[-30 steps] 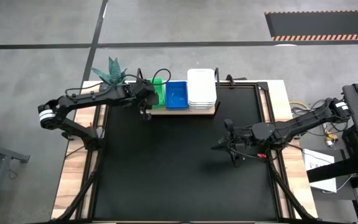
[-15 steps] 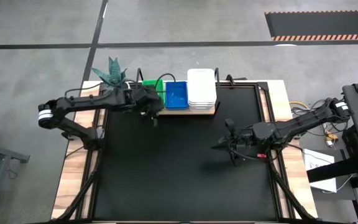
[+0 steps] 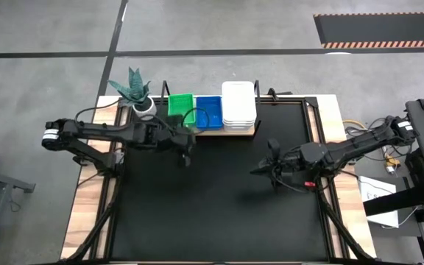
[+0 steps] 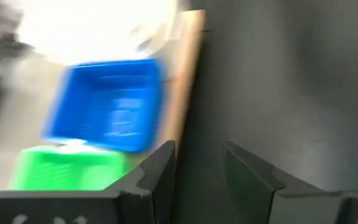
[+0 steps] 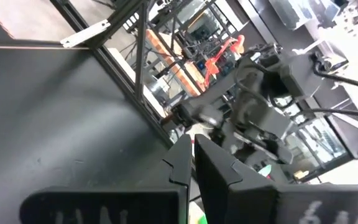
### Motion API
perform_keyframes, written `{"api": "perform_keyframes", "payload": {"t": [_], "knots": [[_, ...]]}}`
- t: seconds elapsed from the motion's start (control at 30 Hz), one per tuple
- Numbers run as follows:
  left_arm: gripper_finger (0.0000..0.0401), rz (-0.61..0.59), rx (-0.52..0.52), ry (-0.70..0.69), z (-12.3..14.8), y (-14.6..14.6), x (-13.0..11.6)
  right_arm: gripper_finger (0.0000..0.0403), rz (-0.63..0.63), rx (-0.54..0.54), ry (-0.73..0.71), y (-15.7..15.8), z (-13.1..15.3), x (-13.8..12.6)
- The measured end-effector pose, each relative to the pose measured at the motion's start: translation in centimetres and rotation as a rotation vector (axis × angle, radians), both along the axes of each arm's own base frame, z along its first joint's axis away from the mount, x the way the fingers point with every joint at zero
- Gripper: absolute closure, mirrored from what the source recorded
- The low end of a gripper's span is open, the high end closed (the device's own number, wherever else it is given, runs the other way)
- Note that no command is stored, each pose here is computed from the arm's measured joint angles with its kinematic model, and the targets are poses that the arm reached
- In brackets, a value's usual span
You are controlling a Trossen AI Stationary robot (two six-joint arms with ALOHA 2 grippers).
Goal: Stack baskets on shelf by color
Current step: Stack the green bin on top of the stacked green bins on the shelf
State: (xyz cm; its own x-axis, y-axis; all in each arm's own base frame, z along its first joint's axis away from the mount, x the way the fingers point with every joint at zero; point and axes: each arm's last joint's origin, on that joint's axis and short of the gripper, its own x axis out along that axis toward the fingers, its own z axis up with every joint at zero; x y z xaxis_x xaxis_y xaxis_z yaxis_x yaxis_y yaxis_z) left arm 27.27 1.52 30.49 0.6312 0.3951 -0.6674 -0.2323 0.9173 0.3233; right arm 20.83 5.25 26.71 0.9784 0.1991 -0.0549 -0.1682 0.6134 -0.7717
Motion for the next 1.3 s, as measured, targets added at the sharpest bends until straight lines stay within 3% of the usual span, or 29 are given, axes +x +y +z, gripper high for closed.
{"api": "perform_keyframes", "payload": {"t": [0.1,0.2,0.37,0.5,0.9,1.3], "knots": [[0.029,0.078,0.113,0.018,0.1,1.6,-0.1,0.039,-0.012,-0.006,-0.001,-0.2,0.0,0.1],[0.0312,0.147,0.151,0.04,-0.2,4.3,0.0,0.039,-0.023,-0.01,-0.002,-0.5,0.0,0.1],[0.0368,0.278,0.124,0.089,-1.8,9.0,-0.4,0.039,-0.047,-0.013,-0.002,-1.0,0.0,0.2],[0.0396,0.296,0.054,0.141,-4.0,11.0,-0.6,0.039,-0.07,-0.013,0.0,-1.5,0.0,0.3],[0.04,0.282,0.008,0.251,-7.3,11.8,0.7,0.039,-0.093,-0.022,0.007,-2.0,-0.1,0.4],[0.04,0.219,-0.062,0.24,-6.5,11.1,0.1,0.039,-0.092,-0.021,0.007,-2.0,-0.1,0.4]]}}
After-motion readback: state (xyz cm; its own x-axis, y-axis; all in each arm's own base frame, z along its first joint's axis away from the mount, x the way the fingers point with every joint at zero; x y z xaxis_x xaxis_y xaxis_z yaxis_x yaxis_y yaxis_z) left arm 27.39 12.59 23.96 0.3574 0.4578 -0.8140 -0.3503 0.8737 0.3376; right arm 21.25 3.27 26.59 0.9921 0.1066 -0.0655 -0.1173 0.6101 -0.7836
